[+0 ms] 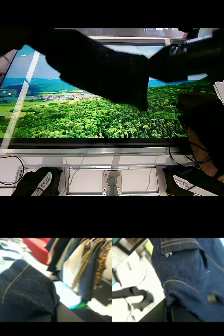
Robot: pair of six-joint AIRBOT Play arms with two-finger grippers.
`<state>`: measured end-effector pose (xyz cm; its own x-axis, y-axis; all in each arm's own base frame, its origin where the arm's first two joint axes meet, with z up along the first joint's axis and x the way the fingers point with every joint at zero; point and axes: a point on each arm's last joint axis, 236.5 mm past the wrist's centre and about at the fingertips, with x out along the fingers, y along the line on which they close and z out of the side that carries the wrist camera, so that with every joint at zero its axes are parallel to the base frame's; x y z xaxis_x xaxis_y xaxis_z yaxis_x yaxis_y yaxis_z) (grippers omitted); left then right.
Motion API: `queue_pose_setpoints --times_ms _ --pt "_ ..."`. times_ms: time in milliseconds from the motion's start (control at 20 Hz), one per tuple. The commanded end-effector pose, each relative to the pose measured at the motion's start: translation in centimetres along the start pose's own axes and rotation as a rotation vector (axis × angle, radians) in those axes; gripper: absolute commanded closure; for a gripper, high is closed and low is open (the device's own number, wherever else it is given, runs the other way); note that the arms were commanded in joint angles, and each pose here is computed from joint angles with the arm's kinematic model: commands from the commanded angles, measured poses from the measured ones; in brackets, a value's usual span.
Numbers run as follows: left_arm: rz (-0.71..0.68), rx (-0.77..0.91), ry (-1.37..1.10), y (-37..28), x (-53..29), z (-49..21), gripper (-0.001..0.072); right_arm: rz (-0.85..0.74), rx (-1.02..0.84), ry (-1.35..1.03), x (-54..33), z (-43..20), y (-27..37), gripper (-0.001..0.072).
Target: Fold the clothes and pants, and hang the long-sleeved shirts on hangers.
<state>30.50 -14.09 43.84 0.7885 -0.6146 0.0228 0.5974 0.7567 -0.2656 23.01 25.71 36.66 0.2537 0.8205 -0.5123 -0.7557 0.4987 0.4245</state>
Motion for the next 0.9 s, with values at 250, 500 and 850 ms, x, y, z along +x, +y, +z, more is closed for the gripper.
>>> queue_pose_setpoints --times_ms 250,500,850 --pt "0.152 -0.036 0.361 8.7 6.4 -10.3 0.0679 -0.133 0.116 0.296 11.4 -7.3 -11.6 0.0686" --pt "0.22 -0.215 0.666 18.4 14.7 -26.5 0.0679 -0.242 0.389 0.201 19.1 -8.9 -29.5 0.0686" --pt "0.317 -0.344 0.706 24.1 18.5 -35.7 0.0679 -0.218 0.579 0.021 23.2 -11.0 -41.0 0.0684"
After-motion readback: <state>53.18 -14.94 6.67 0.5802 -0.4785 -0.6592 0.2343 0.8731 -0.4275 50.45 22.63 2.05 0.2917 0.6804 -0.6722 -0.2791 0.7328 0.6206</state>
